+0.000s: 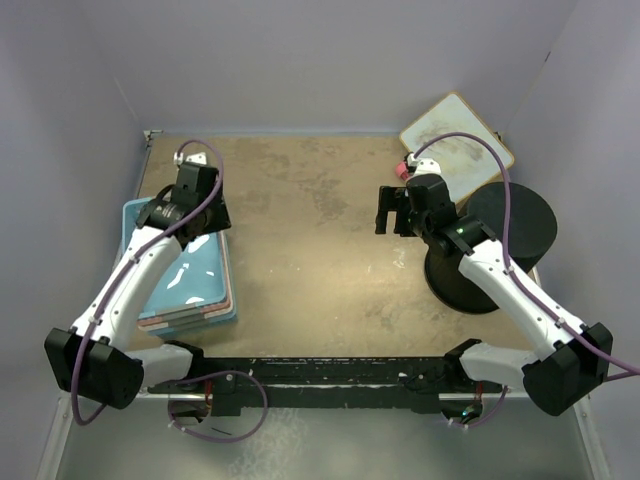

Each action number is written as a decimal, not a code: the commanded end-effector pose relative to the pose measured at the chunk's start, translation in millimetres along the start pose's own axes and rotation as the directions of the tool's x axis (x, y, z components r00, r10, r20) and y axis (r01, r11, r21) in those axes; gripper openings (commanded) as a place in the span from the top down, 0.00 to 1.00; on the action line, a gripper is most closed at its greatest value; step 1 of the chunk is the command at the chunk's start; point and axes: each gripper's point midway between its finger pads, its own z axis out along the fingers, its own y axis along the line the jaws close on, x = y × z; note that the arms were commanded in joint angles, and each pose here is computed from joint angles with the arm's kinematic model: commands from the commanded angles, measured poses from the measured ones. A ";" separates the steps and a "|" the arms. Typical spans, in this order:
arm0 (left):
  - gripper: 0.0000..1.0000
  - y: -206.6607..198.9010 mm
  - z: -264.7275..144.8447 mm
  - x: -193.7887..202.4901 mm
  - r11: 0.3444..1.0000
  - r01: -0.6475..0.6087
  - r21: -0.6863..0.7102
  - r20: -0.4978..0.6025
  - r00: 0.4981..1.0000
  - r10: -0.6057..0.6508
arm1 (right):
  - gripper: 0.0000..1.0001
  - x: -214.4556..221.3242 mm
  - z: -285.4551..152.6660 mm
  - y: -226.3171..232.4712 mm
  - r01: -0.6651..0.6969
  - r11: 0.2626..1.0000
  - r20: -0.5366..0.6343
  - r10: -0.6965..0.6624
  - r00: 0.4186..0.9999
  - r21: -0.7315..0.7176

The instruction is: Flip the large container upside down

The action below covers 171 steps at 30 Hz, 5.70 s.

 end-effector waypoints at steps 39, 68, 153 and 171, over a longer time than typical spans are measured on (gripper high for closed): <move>1.00 -151.7 -123.8 -141.3 0.833 -0.107 0.543 0.245 0.969 -0.035 | 0.00 -43.7 -56.7 -42.0 0.001 0.987 0.190 -0.032 0.981 0.158; 1.00 -346.4 -100.5 -2.1 -0.220 0.552 0.804 -0.586 0.799 -0.137 | 0.00 -78.6 -113.0 -58.7 -0.019 0.987 0.375 -0.044 0.926 0.162; 0.36 5.7 -7.8 15.8 0.997 -0.061 -0.039 -0.044 0.997 0.060 | 0.00 111.9 75.8 71.8 0.232 0.972 -0.353 -0.229 0.907 -0.035; 1.00 25.0 -7.0 9.8 0.983 -0.102 -0.149 -0.033 0.995 0.099 | 0.00 70.3 55.2 91.5 0.181 0.976 -0.229 -0.204 0.952 -0.118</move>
